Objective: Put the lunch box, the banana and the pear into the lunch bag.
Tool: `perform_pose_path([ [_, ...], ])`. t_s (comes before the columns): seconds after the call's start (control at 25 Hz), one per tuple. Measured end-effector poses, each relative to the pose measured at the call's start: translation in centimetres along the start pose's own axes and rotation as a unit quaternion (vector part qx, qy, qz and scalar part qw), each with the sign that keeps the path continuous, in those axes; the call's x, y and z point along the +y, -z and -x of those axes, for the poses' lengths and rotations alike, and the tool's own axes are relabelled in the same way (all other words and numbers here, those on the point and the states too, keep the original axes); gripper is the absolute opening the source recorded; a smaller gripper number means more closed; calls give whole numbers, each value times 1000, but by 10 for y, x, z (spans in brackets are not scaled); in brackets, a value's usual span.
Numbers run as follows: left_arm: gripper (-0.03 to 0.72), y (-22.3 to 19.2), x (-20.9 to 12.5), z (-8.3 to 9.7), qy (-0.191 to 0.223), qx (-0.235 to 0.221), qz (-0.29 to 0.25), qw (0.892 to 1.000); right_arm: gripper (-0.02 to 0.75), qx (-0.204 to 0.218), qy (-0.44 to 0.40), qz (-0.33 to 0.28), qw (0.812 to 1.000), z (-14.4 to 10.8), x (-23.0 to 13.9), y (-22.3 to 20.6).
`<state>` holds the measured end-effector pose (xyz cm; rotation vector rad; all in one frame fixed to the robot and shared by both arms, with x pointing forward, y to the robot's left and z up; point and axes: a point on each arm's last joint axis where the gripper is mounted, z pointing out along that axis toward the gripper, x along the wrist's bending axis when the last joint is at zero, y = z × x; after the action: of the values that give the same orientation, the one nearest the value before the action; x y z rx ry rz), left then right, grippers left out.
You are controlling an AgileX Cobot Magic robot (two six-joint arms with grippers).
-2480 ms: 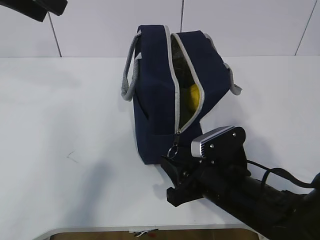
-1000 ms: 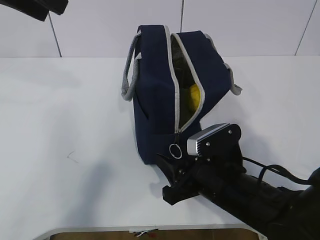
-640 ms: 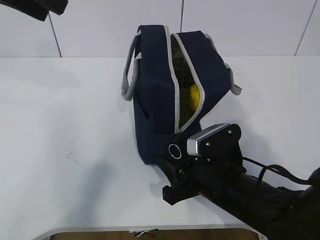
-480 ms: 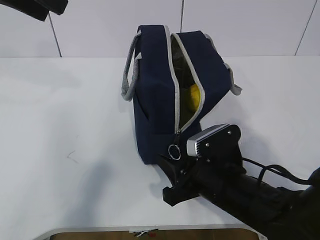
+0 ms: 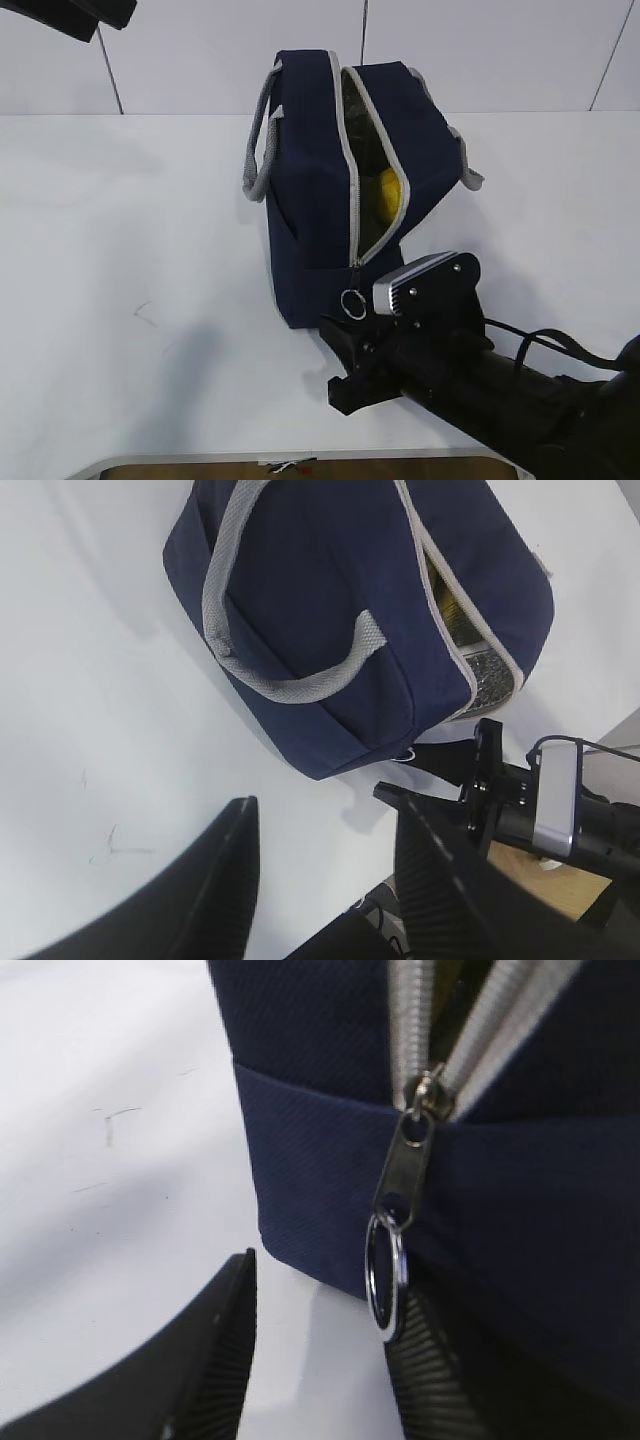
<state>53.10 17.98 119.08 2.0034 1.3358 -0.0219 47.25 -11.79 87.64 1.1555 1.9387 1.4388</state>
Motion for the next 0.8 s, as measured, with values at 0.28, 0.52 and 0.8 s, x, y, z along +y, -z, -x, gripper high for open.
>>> perform_pose_path([
  [0.28, 339, 0, 0, 0, 1, -3, 0, 1000, 347, -13, -8, 1, 1000, 2, 0, 0],
  [0.52, 339, 0, 0, 0, 1, -3, 0, 1000, 328, -13, -8, 1, 1000, 2, 0, 0],
  [0.8, 339, 0, 0, 0, 1, -3, 0, 1000, 297, -13, -8, 1, 1000, 2, 0, 0],
])
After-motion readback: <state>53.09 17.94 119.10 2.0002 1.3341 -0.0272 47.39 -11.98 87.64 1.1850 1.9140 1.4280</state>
